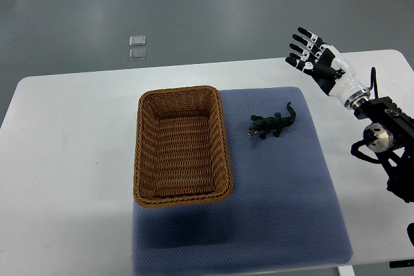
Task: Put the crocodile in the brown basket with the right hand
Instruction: 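Move the right hand toward the green toy crocodile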
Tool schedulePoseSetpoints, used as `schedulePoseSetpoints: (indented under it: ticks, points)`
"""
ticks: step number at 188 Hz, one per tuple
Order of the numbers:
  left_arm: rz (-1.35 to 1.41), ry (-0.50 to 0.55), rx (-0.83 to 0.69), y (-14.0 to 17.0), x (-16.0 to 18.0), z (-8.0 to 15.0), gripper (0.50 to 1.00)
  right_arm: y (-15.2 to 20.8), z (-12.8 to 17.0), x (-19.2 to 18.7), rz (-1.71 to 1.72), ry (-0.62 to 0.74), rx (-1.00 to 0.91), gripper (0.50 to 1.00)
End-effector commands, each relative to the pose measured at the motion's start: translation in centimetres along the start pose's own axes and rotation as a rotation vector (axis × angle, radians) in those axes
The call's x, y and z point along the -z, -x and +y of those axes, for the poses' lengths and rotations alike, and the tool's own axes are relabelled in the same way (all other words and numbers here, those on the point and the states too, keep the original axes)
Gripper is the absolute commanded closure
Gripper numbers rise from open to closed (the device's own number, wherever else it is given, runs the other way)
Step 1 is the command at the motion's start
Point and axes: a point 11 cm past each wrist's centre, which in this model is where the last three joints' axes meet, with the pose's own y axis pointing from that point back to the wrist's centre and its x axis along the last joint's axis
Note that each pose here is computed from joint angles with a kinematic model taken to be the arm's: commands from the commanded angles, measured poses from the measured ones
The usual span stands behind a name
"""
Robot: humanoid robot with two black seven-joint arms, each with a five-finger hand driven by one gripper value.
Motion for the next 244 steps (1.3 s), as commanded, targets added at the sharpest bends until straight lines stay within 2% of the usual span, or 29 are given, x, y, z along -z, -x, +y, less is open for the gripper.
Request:
schedulePoseSetpoints:
  ticks: [1, 99, 167, 244]
  points:
    - [-0.001, 0.000, 0.000, 0.0, 0.0, 0.0, 0.500, 0.2, -0.1, 0.0, -0.002, -0.001, 0.005, 0.572]
    - [0.001, 0.000, 0.000, 0.0, 0.0, 0.0, 0.500, 1.7, -0.8, 0.9, 0.033, -0.010, 0.064, 0.572]
    - [0.001, 0.000, 0.000, 0.0, 0.0, 0.0, 0.500, 1.3, -0.4, 0.7, 0.117, 0.044, 0.102, 0.572]
    - [-0.001, 0.000, 0.000, 0.0, 0.0, 0.0, 0.500, 1.5, -1.3, 3.2, 0.562, 0.194, 0.328, 0.572]
